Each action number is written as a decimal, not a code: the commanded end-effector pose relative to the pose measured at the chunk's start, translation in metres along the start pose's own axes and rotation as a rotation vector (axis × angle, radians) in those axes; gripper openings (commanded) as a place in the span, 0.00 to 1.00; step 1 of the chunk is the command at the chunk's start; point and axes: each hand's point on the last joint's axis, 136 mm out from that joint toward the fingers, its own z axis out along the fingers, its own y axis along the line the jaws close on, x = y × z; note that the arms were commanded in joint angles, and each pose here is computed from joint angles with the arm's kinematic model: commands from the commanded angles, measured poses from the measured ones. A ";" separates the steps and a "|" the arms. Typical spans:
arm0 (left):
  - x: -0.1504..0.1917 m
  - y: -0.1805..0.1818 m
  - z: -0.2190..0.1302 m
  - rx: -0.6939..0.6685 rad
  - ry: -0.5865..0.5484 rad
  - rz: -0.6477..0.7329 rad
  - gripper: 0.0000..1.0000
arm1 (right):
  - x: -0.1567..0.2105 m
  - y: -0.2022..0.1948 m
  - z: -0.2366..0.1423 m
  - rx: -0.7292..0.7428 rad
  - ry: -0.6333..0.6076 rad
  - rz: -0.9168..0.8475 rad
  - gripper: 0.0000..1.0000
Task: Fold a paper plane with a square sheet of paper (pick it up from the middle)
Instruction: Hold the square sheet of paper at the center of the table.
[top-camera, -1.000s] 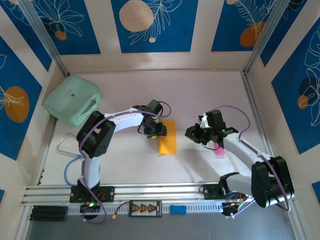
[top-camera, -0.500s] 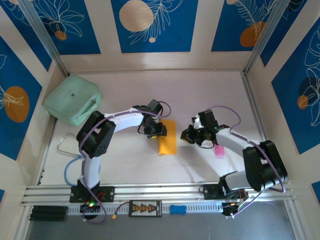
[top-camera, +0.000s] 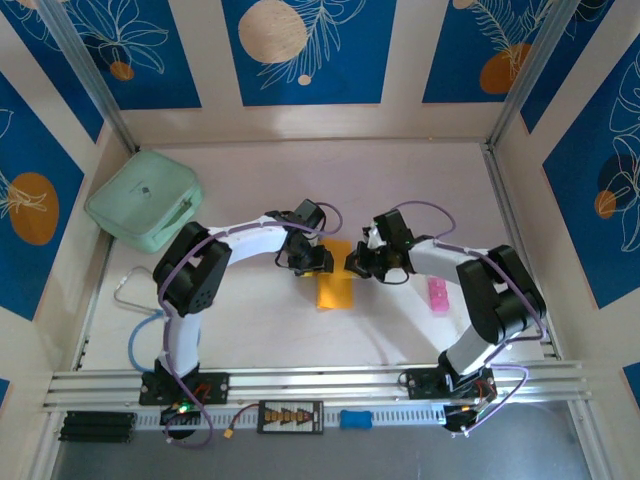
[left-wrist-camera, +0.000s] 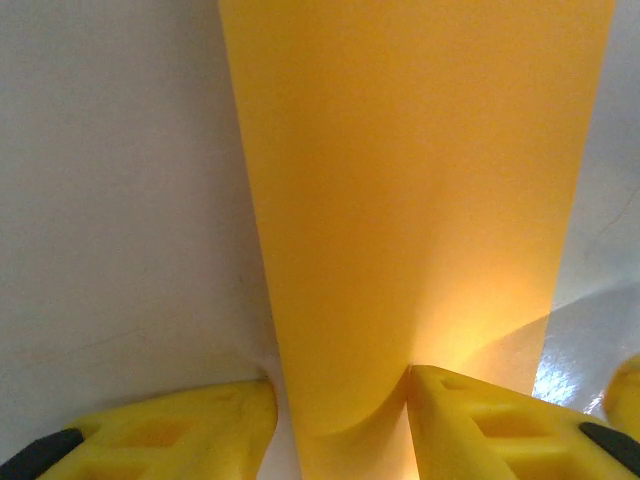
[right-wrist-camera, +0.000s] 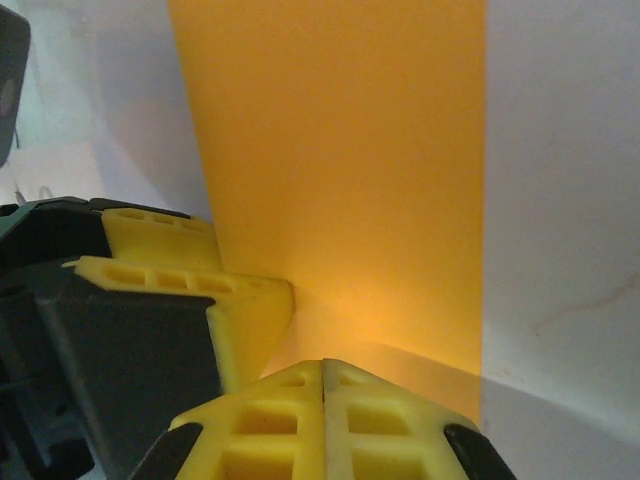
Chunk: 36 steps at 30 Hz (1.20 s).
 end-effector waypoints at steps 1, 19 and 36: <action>0.011 0.050 0.032 -0.176 0.040 -0.027 0.47 | -0.002 0.004 0.007 0.004 0.010 -0.017 0.00; 0.000 0.021 0.006 -0.077 -0.018 -0.007 0.53 | 0.022 -0.074 0.028 0.206 0.100 0.007 0.00; -0.023 -0.072 -0.069 0.576 -0.219 0.136 0.08 | 0.006 -0.073 0.020 0.162 0.108 -0.008 0.00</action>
